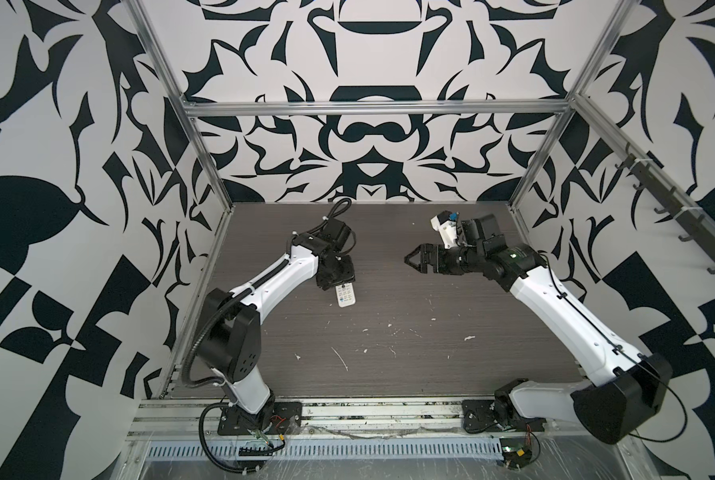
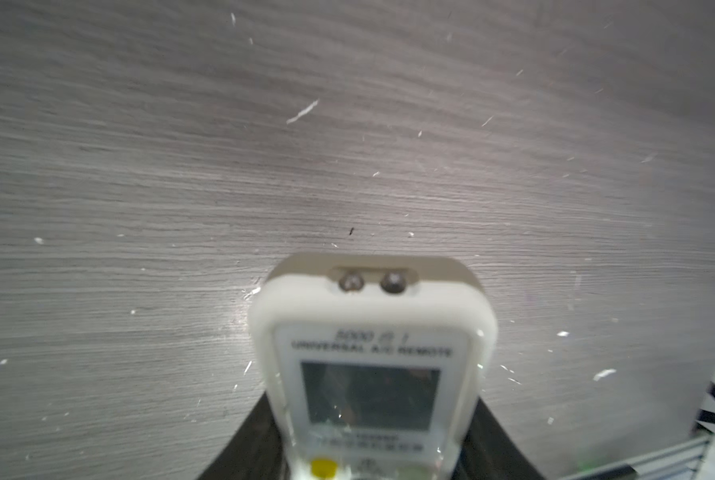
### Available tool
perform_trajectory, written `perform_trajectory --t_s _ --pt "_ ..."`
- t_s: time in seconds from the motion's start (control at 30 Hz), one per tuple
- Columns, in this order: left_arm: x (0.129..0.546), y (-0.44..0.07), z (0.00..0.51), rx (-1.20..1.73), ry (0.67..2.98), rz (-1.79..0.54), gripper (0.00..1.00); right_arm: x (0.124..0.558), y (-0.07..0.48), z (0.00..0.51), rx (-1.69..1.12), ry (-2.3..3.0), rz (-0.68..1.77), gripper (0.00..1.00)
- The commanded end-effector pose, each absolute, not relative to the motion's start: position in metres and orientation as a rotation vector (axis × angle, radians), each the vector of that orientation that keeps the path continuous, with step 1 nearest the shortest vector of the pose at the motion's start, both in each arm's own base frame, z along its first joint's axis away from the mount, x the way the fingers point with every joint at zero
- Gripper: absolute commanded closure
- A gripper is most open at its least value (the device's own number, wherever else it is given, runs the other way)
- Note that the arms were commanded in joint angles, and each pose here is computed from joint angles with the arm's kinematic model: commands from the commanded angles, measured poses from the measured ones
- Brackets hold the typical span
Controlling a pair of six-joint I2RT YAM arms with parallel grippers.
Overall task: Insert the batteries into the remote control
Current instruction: 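Lower the remote face up onto the table with the left gripper and release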
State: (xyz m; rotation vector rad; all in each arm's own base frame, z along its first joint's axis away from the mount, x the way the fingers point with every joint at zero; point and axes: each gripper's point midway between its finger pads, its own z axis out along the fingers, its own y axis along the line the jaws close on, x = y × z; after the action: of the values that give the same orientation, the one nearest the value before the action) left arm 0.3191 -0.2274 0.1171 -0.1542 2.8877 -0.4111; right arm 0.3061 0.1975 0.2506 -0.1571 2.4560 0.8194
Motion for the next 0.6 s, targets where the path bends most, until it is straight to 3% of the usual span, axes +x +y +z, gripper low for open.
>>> perform_trajectory --t_s 0.0,0.23,0.57 --pt "0.319 -0.239 0.105 -0.149 2.903 -0.357 0.79 0.308 0.173 0.231 -0.105 2.518 0.624 0.01" --pt "0.317 -0.269 0.066 -0.073 2.986 -0.256 0.79 0.302 0.166 0.208 -0.024 2.558 0.603 0.01" --pt "0.308 -0.266 0.028 -0.072 3.09 -0.11 0.78 0.3 0.166 0.217 -0.032 2.507 0.629 0.01"
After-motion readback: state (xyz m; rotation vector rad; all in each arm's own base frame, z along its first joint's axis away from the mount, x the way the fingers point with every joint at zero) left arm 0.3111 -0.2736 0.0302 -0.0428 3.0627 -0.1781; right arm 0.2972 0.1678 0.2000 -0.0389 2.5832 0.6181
